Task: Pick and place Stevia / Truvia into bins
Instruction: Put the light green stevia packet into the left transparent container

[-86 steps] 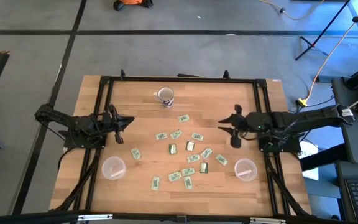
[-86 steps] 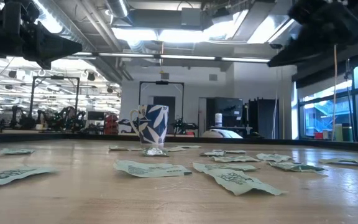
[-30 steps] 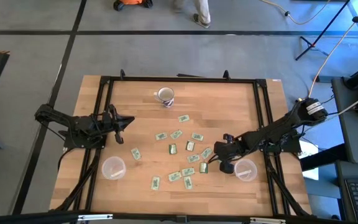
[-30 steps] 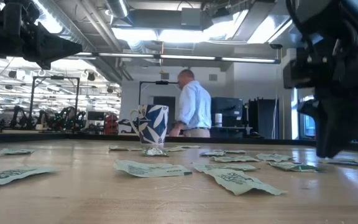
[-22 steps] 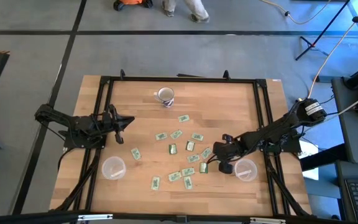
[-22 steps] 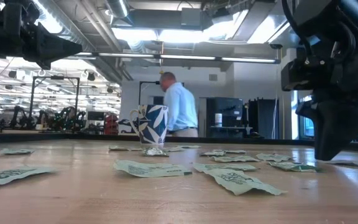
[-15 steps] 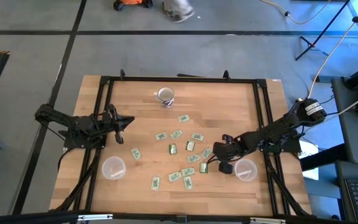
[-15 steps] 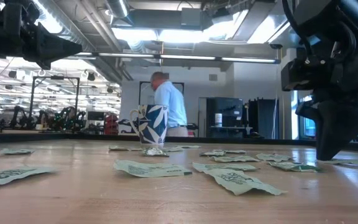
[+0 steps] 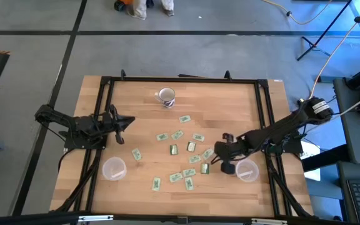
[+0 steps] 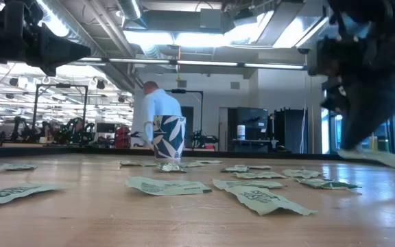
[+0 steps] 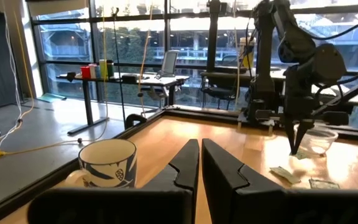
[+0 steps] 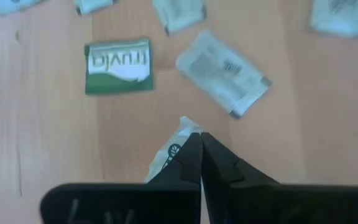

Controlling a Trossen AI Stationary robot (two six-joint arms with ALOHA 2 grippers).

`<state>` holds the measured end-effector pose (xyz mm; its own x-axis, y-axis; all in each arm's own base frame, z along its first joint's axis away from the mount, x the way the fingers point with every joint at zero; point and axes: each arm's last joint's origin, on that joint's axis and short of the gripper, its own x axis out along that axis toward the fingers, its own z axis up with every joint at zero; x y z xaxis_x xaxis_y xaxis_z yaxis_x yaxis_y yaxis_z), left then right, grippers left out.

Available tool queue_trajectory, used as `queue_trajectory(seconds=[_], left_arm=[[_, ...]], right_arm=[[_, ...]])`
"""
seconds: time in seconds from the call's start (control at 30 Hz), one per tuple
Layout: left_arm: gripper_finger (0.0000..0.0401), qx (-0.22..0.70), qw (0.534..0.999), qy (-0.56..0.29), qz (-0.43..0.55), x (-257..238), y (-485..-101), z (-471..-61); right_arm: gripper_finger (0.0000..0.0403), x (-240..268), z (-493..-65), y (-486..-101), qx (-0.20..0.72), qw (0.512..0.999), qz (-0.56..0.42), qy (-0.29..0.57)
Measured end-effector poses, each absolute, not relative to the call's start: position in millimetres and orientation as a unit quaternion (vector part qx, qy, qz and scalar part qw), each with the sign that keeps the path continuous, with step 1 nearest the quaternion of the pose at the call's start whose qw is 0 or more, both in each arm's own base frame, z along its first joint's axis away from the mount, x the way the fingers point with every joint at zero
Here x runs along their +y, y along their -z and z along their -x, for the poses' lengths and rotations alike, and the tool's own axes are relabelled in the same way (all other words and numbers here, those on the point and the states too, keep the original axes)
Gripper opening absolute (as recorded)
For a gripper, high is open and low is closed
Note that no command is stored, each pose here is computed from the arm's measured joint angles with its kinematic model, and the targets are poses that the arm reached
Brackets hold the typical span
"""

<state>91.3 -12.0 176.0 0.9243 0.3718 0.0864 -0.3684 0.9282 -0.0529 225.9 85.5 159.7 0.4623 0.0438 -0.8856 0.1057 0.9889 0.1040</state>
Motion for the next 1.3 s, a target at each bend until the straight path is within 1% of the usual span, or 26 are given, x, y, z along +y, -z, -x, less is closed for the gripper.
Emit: queue_trajectory(seconds=[0.13, 0.23, 0.43, 0.7, 0.8, 0.93, 1.1, 1.2, 1.3], left_arm=[[0.0018, -0.061, 0.981, -0.185, 0.025, -12, -179, -91], [0.0028, -0.056, 0.984, -0.171, 0.014, -13, -178, -92], [0.0069, -0.080, 0.987, -0.137, 0.017, -17, -184, -97], [0.0122, -0.088, 0.992, -0.092, 0.021, -26, -186, -116], [0.0131, -0.088, 0.994, -0.069, 0.019, -31, -190, -128], [0.0134, -0.055, 0.996, -0.070, 0.024, -39, -197, -152], [0.0132, -0.009, 0.995, -0.094, 0.011, -47, -208, -197], [0.0132, 0.010, 0.994, -0.109, 0.022, -49, -209, -225], [0.0132, 0.026, 0.994, -0.102, 0.039, -50, -207, -249]], right_arm=[[0.0001, 86, -234, -183, 0.477, 0.878, -0.027, 0.016], [0.0001, 84, -242, -197, 0.447, 0.894, 0.026, 0.028], [0.0001, 75, -266, -226, 0.345, 0.929, 0.119, 0.058], [0.0000, 59, -295, -252, 0.183, 0.960, 0.197, 0.073], [0.0000, 54, -304, -252, 0.156, 0.961, 0.215, 0.083], [0.0000, 51, -314, -244, 0.153, 0.960, 0.214, 0.091], [0.0000, 51, -326, -229, 0.143, 0.962, 0.211, 0.096], [0.0000, 52, -332, -220, 0.145, 0.960, 0.221, 0.095], [0.0000, 53, -336, -214, 0.145, 0.957, 0.233, 0.093]])
